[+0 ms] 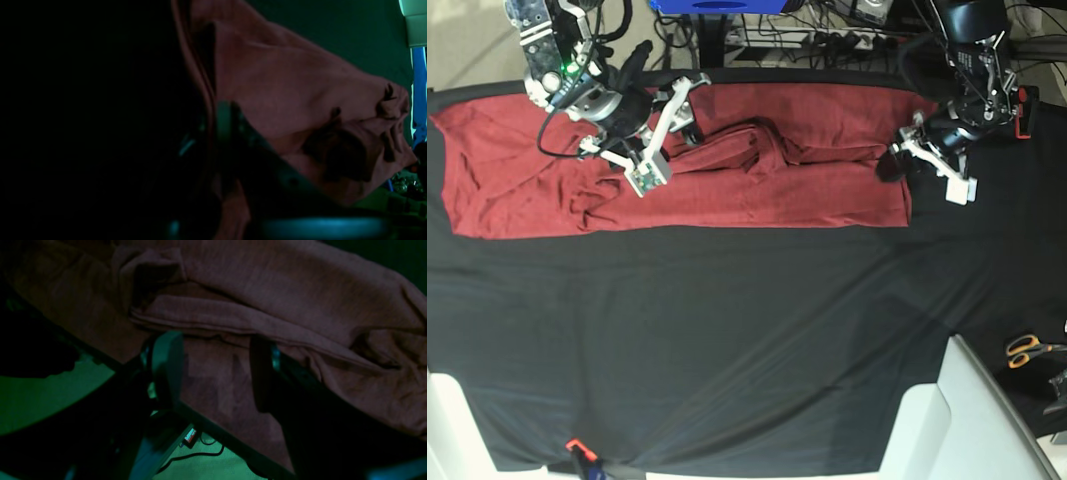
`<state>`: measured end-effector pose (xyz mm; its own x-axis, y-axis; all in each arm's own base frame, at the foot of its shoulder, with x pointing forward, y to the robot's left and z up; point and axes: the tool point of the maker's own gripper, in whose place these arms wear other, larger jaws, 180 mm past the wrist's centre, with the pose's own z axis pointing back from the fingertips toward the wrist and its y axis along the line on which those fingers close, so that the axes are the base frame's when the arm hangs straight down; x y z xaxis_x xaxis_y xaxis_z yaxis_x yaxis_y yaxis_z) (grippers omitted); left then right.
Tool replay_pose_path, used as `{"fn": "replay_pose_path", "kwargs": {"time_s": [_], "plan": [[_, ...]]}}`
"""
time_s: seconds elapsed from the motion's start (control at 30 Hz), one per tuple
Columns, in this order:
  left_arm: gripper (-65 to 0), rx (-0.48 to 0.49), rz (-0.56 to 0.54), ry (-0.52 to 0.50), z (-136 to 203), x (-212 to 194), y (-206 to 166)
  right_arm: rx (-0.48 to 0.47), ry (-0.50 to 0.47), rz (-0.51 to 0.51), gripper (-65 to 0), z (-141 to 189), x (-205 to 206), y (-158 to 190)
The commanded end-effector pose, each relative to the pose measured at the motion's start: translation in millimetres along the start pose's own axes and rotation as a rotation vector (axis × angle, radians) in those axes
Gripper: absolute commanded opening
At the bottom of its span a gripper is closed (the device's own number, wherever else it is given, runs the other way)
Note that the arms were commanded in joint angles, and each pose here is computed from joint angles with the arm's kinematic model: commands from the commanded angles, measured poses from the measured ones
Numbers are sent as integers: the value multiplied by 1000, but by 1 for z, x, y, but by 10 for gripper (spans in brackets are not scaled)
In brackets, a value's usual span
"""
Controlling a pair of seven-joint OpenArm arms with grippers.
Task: Fold the T-shirt properly
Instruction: 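Drag the grasped shirt edge toward the right gripper with the left gripper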
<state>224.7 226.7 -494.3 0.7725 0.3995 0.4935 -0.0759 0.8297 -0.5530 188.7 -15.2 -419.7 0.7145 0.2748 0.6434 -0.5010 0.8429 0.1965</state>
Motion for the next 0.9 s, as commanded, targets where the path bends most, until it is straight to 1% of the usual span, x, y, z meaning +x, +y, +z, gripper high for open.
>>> {"fn": "replay_pose_path", "kwargs": {"time_s": [0.0,0.13,0.3,0.47,0.53,0.63,0.77,0.87], "plan": [[-650,40,-18,62,4,-9,9,8,-45,5,-350,3,12,2],[-650,40,-24,57,4,-6,9,2,-46,2,-350,3,13,0],[-650,69,-62,29,14,18,21,3,-44,-1,-350,3,11,0],[-650,113,-170,-10,37,55,31,3,-46,-1,-350,3,12,0],[-650,125,-203,-14,46,59,32,3,-46,-1,-350,3,12,0],[-650,130,-278,-37,56,72,23,2,-48,0,-350,3,13,0],[-650,134,-368,-17,66,79,7,2,-48,0,-350,3,13,0],[-650,126,-429,-19,69,86,-11,2,-48,0,-350,3,13,0]]}}
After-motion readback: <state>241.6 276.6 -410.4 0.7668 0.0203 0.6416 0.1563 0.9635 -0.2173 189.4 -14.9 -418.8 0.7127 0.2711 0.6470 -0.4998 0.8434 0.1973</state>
